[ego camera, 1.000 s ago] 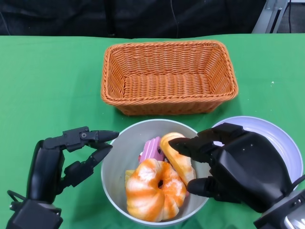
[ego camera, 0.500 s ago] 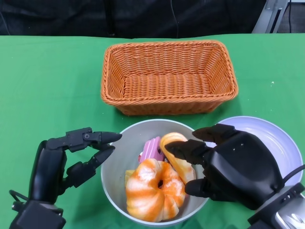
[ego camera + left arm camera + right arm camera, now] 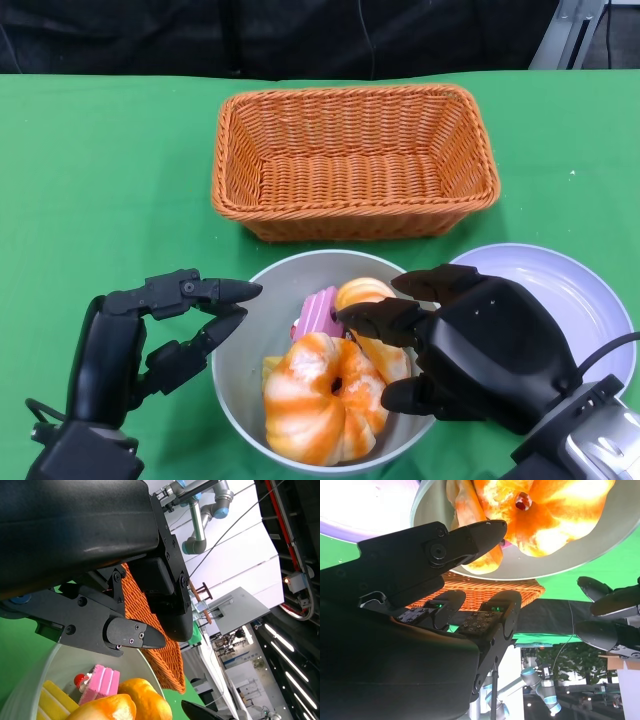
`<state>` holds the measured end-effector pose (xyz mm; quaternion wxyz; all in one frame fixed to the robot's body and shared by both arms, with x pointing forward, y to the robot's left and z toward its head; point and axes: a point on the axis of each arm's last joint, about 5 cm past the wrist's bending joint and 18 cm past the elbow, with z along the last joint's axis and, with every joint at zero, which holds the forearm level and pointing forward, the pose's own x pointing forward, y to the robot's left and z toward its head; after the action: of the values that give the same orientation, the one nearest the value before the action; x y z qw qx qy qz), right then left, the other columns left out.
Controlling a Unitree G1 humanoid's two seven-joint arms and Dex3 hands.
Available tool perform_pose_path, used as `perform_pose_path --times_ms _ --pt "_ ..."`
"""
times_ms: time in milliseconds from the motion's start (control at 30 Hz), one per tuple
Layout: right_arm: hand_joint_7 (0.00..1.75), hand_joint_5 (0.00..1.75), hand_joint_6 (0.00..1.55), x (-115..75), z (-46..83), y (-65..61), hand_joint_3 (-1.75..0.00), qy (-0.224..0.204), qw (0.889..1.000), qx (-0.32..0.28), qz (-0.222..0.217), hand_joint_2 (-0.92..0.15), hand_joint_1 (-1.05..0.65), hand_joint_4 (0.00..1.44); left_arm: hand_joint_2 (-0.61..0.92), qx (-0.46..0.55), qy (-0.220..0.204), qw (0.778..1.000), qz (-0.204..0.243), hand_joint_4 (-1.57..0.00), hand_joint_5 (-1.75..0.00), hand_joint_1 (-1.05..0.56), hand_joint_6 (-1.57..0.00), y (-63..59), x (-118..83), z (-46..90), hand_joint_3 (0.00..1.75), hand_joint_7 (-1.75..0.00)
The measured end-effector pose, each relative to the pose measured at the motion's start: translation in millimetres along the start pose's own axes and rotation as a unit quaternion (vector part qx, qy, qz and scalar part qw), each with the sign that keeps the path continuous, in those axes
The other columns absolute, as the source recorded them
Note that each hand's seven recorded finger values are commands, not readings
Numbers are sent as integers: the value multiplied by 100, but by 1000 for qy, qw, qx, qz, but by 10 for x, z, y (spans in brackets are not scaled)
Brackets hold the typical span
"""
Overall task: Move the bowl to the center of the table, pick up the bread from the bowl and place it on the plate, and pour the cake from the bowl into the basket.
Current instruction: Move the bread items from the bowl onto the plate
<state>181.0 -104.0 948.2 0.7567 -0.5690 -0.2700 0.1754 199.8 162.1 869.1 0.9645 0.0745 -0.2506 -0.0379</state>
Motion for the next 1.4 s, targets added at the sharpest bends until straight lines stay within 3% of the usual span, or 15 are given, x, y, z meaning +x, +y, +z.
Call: perform_pose_path --times_ms 300,600,1400 --pt "0 4 66 97 -67 156 0 6 999 -3 36 -89 -70 63 92 -1 1 1000 5 -75 -108 -25 -105 -7 -23 4 23 -40" --pt "0 2 65 193 -92 230 0 7 999 -12 39 -88 -69 61 92 -1 -8 1000 6 -77 -106 -26 -105 -3 -23 24 20 -41" --pt "0 1 63 279 -20 280 -2 22 994 -71 77 -92 -72 62 92 -5 -19 1000 12 -78 -105 -25 -105 3 -20 55 20 -43"
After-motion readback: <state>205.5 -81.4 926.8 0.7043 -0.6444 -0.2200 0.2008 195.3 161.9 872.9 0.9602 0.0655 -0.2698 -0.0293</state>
